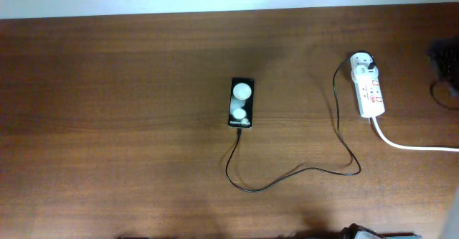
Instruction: Plug charger to phone and switch on socket
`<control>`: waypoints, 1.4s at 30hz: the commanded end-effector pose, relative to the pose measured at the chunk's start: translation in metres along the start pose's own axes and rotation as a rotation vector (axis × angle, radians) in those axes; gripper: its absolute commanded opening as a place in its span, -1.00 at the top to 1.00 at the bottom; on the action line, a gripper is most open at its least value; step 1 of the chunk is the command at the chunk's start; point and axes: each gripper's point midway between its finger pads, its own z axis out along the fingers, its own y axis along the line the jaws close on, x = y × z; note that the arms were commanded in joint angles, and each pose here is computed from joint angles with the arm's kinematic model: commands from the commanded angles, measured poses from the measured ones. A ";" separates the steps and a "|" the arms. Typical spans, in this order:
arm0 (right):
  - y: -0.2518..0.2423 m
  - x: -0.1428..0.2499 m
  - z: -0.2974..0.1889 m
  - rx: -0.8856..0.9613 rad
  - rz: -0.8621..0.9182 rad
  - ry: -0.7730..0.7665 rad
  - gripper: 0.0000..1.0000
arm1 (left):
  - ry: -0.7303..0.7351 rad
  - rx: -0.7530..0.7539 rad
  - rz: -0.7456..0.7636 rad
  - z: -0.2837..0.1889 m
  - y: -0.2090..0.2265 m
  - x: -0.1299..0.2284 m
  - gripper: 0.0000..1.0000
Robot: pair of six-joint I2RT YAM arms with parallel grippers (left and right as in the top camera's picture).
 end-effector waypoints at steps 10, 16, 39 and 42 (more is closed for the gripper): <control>0.126 0.027 -0.163 -0.510 -0.166 -0.179 0.49 | -0.009 0.002 -0.017 -0.002 0.002 0.000 -0.98; 0.128 0.032 -0.173 -0.523 -0.191 -0.190 0.44 | -0.056 0.023 -0.045 0.001 -0.005 -0.012 -0.98; 0.138 0.045 -0.198 -0.577 -0.217 -0.210 0.35 | 0.260 0.318 0.225 0.257 -0.127 0.220 -0.98; 0.139 0.046 -0.202 -0.582 -0.219 -0.215 0.35 | 0.222 0.331 0.213 0.266 -0.129 0.226 -0.98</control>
